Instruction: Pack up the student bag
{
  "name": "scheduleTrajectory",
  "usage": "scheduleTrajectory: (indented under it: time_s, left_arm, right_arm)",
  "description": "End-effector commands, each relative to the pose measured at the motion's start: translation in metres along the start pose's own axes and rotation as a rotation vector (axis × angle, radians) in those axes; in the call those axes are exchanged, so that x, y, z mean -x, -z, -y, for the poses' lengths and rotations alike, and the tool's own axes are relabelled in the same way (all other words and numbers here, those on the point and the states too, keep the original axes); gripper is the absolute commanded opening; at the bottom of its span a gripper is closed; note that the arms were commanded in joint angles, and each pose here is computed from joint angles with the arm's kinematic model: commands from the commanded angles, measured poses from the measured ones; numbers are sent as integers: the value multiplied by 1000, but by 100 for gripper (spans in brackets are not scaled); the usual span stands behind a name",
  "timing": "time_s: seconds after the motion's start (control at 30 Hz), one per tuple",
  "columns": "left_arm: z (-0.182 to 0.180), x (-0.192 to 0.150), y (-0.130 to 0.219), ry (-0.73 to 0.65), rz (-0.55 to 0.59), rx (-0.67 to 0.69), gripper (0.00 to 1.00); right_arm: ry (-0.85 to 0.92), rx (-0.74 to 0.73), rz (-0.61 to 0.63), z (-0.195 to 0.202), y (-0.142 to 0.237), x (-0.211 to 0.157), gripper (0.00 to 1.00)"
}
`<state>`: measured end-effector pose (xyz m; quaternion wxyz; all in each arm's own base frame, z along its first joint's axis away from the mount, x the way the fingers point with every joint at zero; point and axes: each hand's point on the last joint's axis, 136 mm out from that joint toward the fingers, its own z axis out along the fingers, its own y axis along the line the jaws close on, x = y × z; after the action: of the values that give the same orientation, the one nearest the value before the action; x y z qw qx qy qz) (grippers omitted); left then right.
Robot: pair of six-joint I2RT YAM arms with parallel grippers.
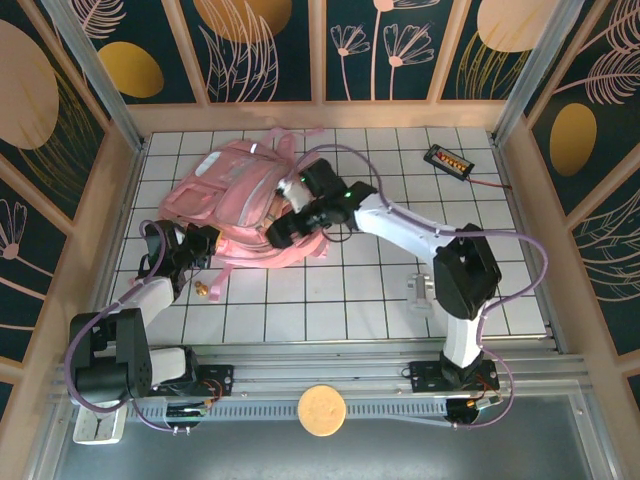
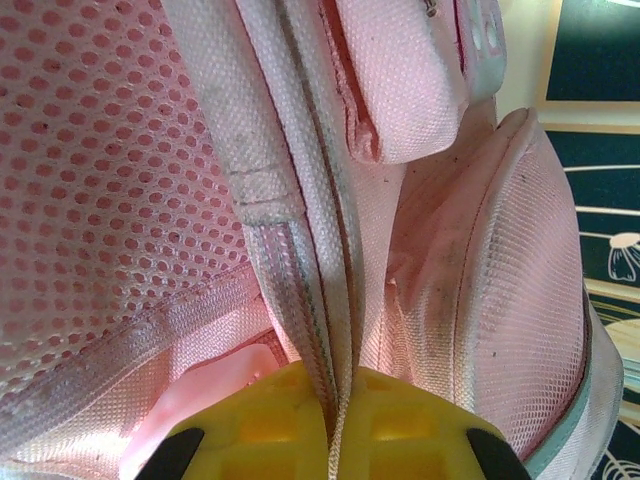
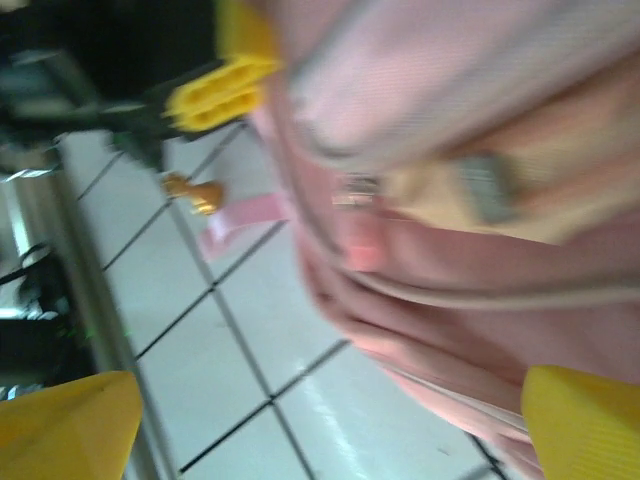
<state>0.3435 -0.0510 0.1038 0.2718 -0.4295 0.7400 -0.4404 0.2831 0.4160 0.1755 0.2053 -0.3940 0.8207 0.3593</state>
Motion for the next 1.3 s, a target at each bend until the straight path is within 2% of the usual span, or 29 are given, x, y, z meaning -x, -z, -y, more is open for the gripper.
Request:
scheduleTrajectory:
  time_s: [0.0, 0.1, 0.2, 0.33, 0.4, 0.5, 0.6, 0.77, 1.0, 1.13, 1.17, 1.27]
  left_arm:
    - [26, 4, 0, -42, -10, -79, 0]
    - [30, 4, 0, -43, -14, -88, 0]
    - [35, 5, 1, -47, -13, -98, 0]
    - [37, 4, 2, -43, -20, -107, 0]
    - [36, 3, 3, -43, -21, -108, 0]
    - [32, 0, 3, -32, -26, -110, 0]
    - [31, -2, 3, -26, -35, -112, 0]
    - [32, -3, 4, -23, -40, -117, 0]
    - [34, -4, 5, -5, -41, -133, 0]
    - [35, -5, 6, -4, -42, -135, 0]
    - [34, -4, 6, -5, -40, -133, 0]
    - [35, -2, 6, -15, -31, -129, 0]
  right_arm:
    - [42, 92, 74, 1, -4, 24, 99]
    - [-14, 80, 49, 0, -16, 16, 87]
    - [-68, 26, 28, 5, -29, 4, 81]
    - [-108, -70, -10, 15, -45, -5, 79]
    - [-102, -67, 5, 14, -49, 0, 79]
    - [-109, -46, 40, 19, -55, 12, 72]
    - [-120, 3, 74, 20, -61, 24, 70]
    - [-104, -73, 34, 28, -76, 31, 70]
    - [-79, -247, -25, 44, -83, 26, 41]
    - [-30, -345, -44, 49, -78, 24, 4]
    - [-20, -355, -47, 49, -75, 24, 0]
    - [25, -346, -45, 42, -62, 27, 0]
